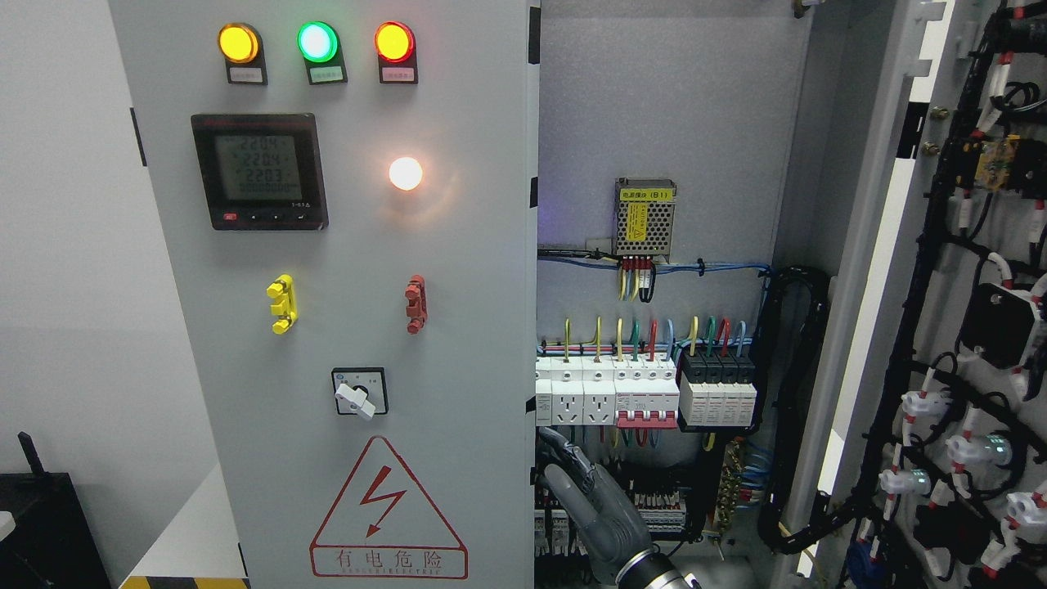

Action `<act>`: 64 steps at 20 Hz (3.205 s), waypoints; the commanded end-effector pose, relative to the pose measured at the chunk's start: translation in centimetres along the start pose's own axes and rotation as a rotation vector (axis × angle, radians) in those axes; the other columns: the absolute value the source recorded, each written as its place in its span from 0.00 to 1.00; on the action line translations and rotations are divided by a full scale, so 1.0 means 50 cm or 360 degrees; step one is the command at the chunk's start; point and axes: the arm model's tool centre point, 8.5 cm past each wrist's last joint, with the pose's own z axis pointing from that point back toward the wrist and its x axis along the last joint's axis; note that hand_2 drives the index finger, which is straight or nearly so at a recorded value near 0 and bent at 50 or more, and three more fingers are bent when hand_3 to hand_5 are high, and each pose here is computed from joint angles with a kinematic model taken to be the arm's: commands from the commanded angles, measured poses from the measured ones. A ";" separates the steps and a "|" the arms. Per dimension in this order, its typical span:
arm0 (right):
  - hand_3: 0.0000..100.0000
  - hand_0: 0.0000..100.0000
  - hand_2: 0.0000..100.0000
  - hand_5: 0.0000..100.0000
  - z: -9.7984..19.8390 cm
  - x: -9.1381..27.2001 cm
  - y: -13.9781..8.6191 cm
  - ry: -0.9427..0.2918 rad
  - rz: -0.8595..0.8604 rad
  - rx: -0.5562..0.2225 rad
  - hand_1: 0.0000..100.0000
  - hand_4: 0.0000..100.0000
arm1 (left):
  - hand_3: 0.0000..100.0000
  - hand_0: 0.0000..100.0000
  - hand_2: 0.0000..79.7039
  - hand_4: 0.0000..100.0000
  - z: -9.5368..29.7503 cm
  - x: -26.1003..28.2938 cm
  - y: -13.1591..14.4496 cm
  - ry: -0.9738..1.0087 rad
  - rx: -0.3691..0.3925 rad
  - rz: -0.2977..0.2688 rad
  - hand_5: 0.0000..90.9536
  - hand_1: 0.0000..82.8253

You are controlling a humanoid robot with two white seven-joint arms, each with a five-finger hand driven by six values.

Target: Open door with both hands

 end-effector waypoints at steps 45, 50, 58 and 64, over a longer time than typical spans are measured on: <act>0.00 0.12 0.00 0.00 0.001 0.004 0.010 0.0010 -0.0033 0.0160 0.39 0.00 | 0.00 0.12 0.00 0.00 0.008 -0.032 -0.002 0.0039 0.0000 0.0013 0.00 0.47; 0.00 0.12 0.00 0.00 0.007 0.003 -0.003 0.0016 -0.0046 0.0152 0.39 0.00 | 0.00 0.12 0.00 0.00 0.008 -0.034 -0.003 0.0041 0.0000 0.0014 0.00 0.47; 0.00 0.12 0.00 0.00 0.010 0.004 -0.009 0.0016 -0.0044 0.0155 0.39 0.00 | 0.00 0.12 0.00 0.00 0.008 -0.032 -0.002 0.0039 0.0000 0.0013 0.00 0.47; 0.00 0.12 0.00 0.00 0.010 0.005 -0.004 0.0018 -0.0043 0.0194 0.39 0.00 | 0.00 0.12 0.00 0.00 0.008 -0.034 -0.002 0.0041 0.0001 0.0016 0.00 0.47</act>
